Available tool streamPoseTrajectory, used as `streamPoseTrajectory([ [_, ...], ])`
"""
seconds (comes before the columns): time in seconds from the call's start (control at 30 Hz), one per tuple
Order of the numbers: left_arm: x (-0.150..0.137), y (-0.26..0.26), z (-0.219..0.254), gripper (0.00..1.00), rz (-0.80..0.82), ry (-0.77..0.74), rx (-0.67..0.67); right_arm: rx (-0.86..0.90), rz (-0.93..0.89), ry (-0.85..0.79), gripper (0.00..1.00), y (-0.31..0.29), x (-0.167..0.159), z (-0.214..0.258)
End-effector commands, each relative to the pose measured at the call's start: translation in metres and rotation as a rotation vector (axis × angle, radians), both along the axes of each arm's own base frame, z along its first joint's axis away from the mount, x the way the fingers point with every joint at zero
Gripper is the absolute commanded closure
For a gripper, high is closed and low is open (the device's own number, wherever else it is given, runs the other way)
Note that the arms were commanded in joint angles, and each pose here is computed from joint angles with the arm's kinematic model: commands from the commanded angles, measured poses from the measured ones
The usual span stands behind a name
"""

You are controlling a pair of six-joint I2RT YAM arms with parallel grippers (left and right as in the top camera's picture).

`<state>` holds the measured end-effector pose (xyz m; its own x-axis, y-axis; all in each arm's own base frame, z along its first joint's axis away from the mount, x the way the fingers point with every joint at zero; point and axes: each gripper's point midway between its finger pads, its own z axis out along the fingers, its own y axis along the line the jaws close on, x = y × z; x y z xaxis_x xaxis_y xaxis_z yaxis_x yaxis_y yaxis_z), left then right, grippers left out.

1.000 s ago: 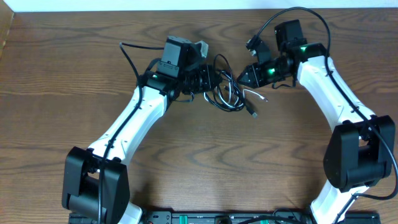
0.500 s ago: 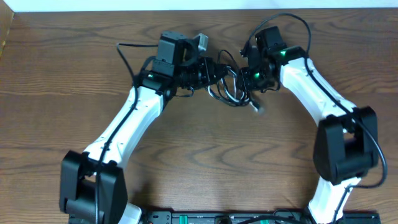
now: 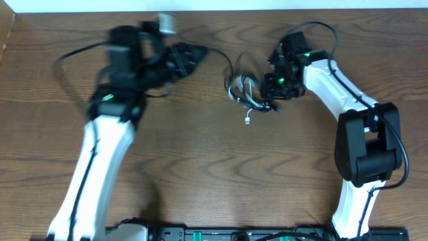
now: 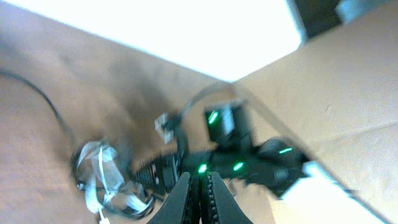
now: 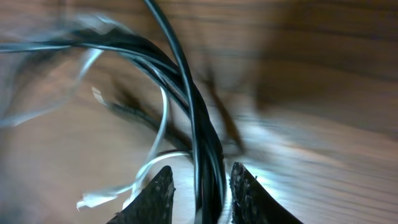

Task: Untangle cables

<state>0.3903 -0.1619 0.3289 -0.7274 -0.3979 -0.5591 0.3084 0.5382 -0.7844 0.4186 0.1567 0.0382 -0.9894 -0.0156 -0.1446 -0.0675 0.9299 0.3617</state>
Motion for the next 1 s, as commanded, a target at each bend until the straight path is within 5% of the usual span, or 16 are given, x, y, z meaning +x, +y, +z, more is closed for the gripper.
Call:
streamPoseTrajectory([
  [0.0,-0.010,0.023,0.044,0.93,0.046,-0.098,-0.026,-0.049,-0.039,0.015,0.73,-0.016,0.001,-0.010],
  [0.33,-0.012,0.035,0.027,0.93,0.069,-0.041,0.012,0.008,0.034,-0.002,0.77,-0.004,-0.001,-0.004],
  [0.67,-0.010,0.010,-0.062,0.92,0.029,0.171,0.212,0.072,0.087,-0.087,0.59,0.006,0.006,0.025],
  [0.97,-0.003,-0.033,-0.146,0.63,-0.024,0.317,0.381,0.069,0.082,-0.078,0.46,0.003,0.004,0.024],
])
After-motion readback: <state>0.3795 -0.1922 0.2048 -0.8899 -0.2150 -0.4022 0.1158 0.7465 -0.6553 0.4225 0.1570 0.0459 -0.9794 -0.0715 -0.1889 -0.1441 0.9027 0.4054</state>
